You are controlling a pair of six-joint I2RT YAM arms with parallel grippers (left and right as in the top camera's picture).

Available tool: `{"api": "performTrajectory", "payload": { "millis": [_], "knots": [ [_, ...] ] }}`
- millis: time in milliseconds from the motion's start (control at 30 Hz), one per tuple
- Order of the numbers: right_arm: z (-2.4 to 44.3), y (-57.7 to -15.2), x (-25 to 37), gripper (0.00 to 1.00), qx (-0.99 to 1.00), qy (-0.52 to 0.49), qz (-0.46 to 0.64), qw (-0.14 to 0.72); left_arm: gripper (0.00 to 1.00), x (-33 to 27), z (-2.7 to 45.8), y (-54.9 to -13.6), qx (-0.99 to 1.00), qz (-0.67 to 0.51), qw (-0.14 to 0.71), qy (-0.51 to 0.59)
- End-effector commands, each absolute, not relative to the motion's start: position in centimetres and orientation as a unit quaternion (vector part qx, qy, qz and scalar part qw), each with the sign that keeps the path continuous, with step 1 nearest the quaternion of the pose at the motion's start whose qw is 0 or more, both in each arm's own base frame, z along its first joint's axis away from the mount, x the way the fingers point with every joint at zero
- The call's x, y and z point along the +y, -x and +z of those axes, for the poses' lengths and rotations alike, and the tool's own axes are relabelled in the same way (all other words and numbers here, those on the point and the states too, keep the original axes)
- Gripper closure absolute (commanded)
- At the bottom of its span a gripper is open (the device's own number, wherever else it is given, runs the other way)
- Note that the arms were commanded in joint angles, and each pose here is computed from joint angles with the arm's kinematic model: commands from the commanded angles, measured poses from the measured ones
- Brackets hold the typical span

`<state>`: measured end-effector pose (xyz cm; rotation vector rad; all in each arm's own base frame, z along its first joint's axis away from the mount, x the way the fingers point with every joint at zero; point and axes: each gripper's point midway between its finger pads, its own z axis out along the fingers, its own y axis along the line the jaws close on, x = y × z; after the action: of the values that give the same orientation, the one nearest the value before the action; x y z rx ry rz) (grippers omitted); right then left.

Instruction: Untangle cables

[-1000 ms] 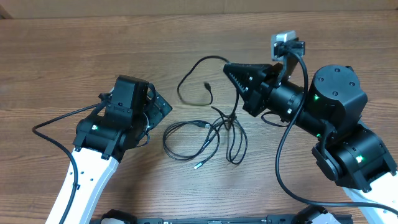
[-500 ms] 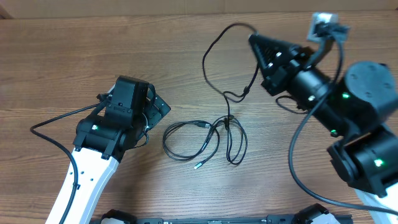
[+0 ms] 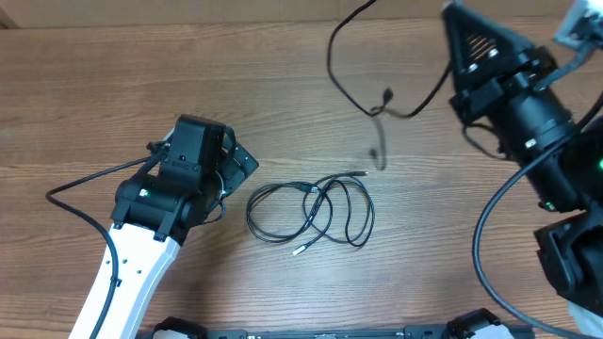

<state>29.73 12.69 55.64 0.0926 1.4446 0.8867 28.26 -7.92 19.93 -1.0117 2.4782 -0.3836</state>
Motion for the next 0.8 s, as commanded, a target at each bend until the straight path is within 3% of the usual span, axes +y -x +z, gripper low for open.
{"api": "performTrajectory", "payload": {
  "millis": [0,367,767],
  "knots": [
    [56.8,-30.7,8.4,0.96,0.624,-0.084,0.300,0.717,0.00,-7.6,20.5,-28.7,0.894,-0.133,0.229,0.362],
    [51.2,-34.1,-4.4,0.96,0.660,-0.254,0.025,0.707,0.00,-7.6,20.5,-28.7,0.894,-0.133,0.229,0.362],
    [48.8,-28.3,-16.6,0.96,0.599,-0.428,-0.198,0.647,0.00,-7.6,20.5,-28.7,0.894,-0.133,0.229,0.362]
  ]
}}
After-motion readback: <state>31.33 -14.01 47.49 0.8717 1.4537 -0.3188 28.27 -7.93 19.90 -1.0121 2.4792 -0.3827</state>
